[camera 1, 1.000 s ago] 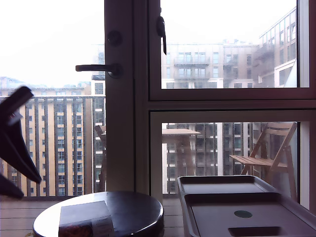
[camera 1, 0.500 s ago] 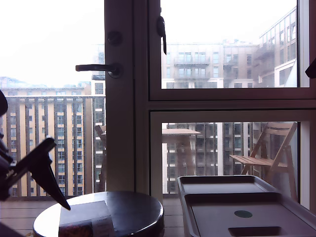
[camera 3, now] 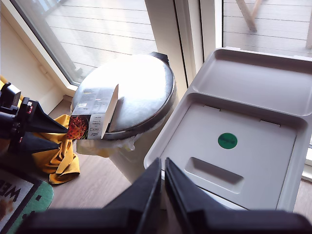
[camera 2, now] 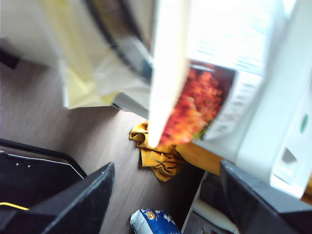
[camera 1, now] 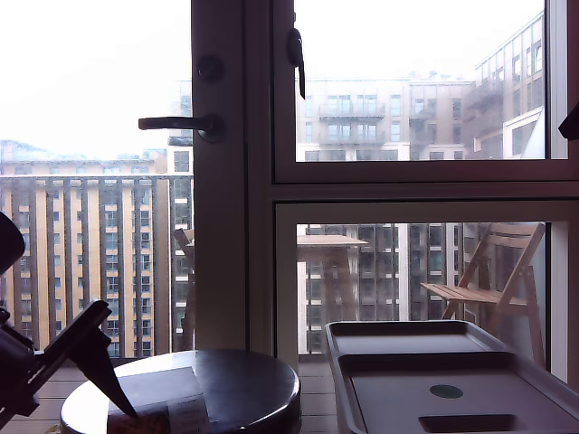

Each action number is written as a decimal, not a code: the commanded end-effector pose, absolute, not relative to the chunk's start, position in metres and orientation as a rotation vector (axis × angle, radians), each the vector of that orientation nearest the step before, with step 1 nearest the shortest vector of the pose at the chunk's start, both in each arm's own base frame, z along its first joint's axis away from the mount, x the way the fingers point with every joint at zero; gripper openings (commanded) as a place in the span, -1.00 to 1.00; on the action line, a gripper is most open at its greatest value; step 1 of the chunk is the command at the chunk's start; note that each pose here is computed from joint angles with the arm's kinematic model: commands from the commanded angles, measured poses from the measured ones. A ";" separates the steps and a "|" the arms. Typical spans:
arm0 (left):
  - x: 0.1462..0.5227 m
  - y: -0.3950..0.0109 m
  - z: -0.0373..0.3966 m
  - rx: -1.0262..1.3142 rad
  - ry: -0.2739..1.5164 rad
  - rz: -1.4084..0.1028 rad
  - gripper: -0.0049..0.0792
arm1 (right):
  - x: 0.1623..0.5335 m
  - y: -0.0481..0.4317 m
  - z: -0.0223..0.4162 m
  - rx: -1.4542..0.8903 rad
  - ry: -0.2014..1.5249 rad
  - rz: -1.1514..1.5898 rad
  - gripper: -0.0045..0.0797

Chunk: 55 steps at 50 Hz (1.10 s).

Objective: First open the recycling bin's lid, then pick the cardboard sleeve and place it inside the bin before closing the lid

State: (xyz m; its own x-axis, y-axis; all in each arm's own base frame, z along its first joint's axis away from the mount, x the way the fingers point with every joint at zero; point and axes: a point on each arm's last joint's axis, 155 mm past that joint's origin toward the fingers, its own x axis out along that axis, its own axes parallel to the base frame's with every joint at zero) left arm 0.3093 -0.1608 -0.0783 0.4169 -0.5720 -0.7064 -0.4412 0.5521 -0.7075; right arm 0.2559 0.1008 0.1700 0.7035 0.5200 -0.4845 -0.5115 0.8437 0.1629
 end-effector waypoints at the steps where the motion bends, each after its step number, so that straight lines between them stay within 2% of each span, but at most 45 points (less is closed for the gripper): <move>1: 0.319 -0.164 -0.079 -1.068 1.191 -0.102 0.59 | 0.259 0.102 0.176 0.010 0.528 0.579 -0.92; 11: 0.330 -0.165 -0.087 -1.089 1.199 -0.075 0.59 | 0.259 0.102 0.176 0.009 0.525 0.578 -0.92; 15: 0.335 -0.166 -0.088 -1.093 1.194 -0.073 0.50 | 0.259 0.102 0.177 0.008 0.521 0.578 -0.92; 32: 0.348 -0.165 -0.088 -1.090 1.181 -0.040 0.45 | 0.260 0.102 0.179 0.010 0.514 0.578 -0.92; 49: 0.352 -0.168 -0.091 -1.067 1.170 -0.028 0.00 | 0.261 0.102 0.179 0.010 0.513 0.578 -0.92; 55: 0.354 -0.165 -0.092 -1.058 1.160 -0.012 -0.39 | 0.260 0.102 0.179 0.010 0.514 0.578 -0.92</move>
